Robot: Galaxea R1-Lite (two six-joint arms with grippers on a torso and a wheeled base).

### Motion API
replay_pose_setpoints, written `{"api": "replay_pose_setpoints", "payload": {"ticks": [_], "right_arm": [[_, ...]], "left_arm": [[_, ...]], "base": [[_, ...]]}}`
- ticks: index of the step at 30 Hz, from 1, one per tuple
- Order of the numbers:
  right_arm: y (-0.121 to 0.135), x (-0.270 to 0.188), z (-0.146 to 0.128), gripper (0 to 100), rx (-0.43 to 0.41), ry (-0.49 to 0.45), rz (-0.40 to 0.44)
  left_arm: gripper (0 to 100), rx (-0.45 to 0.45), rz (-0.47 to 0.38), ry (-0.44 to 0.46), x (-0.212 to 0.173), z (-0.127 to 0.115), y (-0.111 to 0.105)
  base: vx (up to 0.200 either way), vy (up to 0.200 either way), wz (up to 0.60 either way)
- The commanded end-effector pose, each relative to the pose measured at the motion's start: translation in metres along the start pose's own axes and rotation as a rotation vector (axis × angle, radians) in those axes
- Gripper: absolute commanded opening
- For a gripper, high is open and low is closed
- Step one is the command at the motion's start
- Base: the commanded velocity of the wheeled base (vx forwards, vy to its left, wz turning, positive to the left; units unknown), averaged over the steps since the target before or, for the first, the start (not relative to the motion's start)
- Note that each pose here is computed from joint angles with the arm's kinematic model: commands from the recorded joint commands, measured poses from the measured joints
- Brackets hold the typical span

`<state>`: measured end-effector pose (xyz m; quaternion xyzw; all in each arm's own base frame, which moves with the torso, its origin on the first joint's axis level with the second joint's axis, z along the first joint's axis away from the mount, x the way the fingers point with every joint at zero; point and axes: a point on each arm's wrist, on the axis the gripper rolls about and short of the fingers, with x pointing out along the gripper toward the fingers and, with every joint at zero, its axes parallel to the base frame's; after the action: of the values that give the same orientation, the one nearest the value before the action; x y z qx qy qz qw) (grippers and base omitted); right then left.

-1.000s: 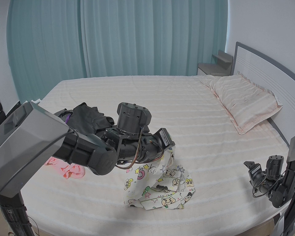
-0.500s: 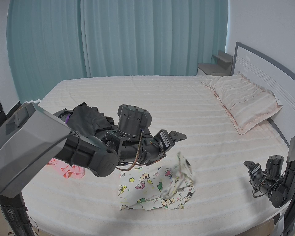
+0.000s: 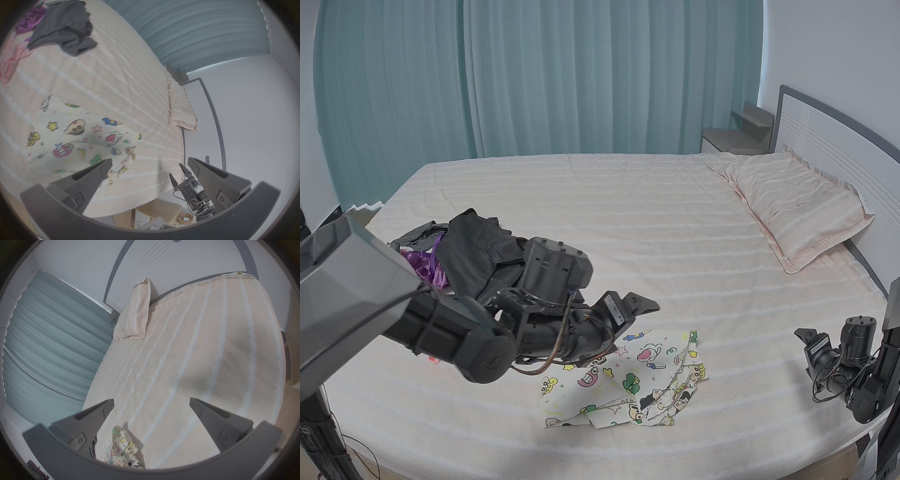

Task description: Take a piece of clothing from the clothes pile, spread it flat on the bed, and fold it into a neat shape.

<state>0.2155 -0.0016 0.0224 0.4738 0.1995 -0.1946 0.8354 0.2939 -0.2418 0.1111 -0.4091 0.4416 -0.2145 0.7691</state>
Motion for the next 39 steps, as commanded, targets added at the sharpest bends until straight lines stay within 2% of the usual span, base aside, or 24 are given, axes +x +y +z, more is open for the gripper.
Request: {"api": "replay_pose_setpoints", "payload": {"ticks": [1, 5, 8, 11, 14, 16, 18, 19, 21, 23, 27, 31, 33, 39], "right_arm": [[0.004, -0.005, -0.014, 100, -0.016, 0.056, 0.018], [0.014, -0.011, -0.033, 100, -0.077, 0.110, 0.064], [0.020, -0.016, -0.046, 100, -0.133, 0.124, 0.086], [0.025, -0.018, -0.058, 100, -0.219, 0.153, 0.121], [0.030, -0.018, -0.064, 100, -0.258, 0.170, 0.149], [0.037, -0.012, -0.077, 100, -0.365, 0.206, 0.189], [0.037, -0.011, -0.081, 100, -0.393, 0.217, 0.194], [0.037, -0.008, -0.093, 100, -0.452, 0.251, 0.208], [0.039, -0.004, -0.104, 100, -0.480, 0.276, 0.228], [0.042, -0.001, -0.109, 100, -0.491, 0.293, 0.248], [0.059, 0.014, -0.128, 100, -0.542, 0.331, 0.346], [0.066, 0.023, -0.137, 100, -0.555, 0.333, 0.369], [0.065, 0.026, -0.138, 100, -0.553, 0.349, 0.375], [0.063, 0.023, -0.138, 100, -0.518, 0.373, 0.379]], "left_arm": [[100, -0.079, 0.011, -0.057, -0.063, 0.003, 0.013], [100, -0.149, 0.061, -0.106, -0.096, 0.007, 0.038], [100, -0.190, 0.081, -0.126, -0.110, 0.007, 0.049], [100, -0.234, 0.102, -0.139, -0.125, 0.001, 0.060], [100, -0.242, 0.108, -0.139, -0.132, -0.004, 0.064], [100, -0.255, 0.114, -0.138, -0.138, -0.009, 0.068], [100, -0.267, 0.109, -0.141, -0.139, -0.009, 0.067], [100, -0.319, 0.090, -0.152, -0.142, -0.009, 0.064], [100, -0.351, 0.085, -0.153, -0.143, -0.009, 0.064], [100, -0.352, 0.088, -0.153, -0.142, -0.009, 0.065], [100, -0.377, 0.065, -0.164, -0.147, -0.001, 0.071], [100, -0.406, 0.029, -0.169, -0.154, 0.009, 0.081], [100, -0.428, 0.008, -0.200, -0.161, 0.020, 0.086], [100, -0.457, 0.017, -0.218, -0.162, 0.030, 0.095]], "base": [[0.000, 0.000, 0.00], [0.000, 0.000, 0.00], [-0.133, 0.000, 0.00], [-0.067, 0.000, 0.00], [0.000, 0.000, 0.00], [0.000, 0.000, 0.00], [0.000, 0.000, 0.00], [0.000, 0.000, 0.00], [0.000, 0.000, 0.00], [0.000, 0.000, 0.00], [0.000, 0.000, 0.00], [0.000, 0.200, 0.00], [0.000, 0.200, 0.00], [0.000, 0.200, 0.00]]}}
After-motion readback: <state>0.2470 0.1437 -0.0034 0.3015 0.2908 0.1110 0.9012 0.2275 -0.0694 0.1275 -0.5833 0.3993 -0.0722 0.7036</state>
